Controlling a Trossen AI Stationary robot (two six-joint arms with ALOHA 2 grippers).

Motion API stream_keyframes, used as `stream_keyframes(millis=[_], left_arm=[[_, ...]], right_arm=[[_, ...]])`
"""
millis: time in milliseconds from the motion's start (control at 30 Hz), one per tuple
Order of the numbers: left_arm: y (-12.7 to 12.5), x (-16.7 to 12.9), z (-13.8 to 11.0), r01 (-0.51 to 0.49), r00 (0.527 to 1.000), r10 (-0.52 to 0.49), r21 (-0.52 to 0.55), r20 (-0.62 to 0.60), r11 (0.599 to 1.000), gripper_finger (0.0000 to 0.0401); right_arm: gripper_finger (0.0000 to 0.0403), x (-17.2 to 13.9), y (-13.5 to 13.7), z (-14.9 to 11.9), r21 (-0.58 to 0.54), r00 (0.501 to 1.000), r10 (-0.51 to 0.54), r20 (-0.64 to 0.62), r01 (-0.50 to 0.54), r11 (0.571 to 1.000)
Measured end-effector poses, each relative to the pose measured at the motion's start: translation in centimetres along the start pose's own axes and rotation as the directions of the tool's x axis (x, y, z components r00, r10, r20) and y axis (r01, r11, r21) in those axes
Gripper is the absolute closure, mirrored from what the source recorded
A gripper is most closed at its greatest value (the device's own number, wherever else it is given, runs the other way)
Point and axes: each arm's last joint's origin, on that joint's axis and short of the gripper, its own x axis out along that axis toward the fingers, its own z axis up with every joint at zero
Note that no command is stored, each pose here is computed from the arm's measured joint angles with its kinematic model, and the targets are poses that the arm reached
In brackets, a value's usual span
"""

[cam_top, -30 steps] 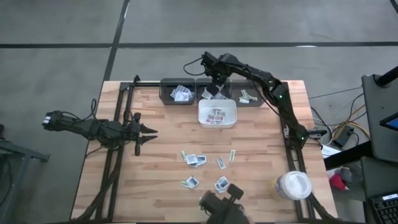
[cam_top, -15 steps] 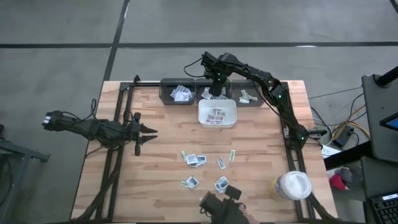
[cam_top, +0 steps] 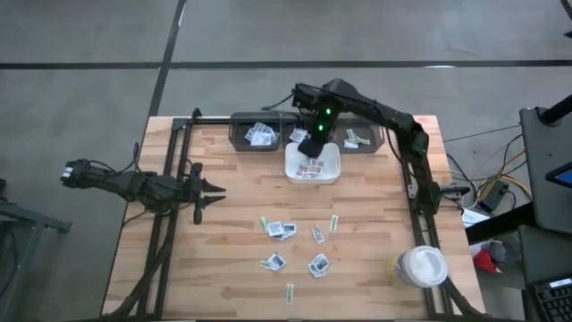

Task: Pick & Place First Aid Supplies
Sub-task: Put the orange ointment pack into the white bin

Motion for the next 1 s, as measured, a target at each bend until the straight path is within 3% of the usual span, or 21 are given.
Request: stream_keyframes(millis=[267,567,800,1000], left_arm=[[0.1,0.0,-0.4,-0.005,0.999,0.005,0.006,-0.038,1.000,0.0307],[0.1,0.0,-0.4,-0.005,0.999,0.006,0.019,-0.044,1.000,0.0307],[0.1,0.0,-0.4,-0.005,0.999,0.006,0.018,-0.043,1.000,0.0307],[0.1,0.0,-0.4,-0.005,0.999,0.006,0.019,-0.043,1.000,0.0307]], right_arm=[[0.0339,1.0,9.8,-4.0,-0.109,0.999,0.019,-0.035,-0.023,0.994],[0.0325,5.6,17.2,-8.1,-0.097,0.986,-0.157,-0.053,0.152,0.984],[0.0304,10.1,18.9,-10.6,-0.060,0.948,-0.310,-0.078,0.306,0.950],[0.0277,13.9,17.5,-11.3,-0.062,0.922,-0.365,-0.131,0.360,0.931]])
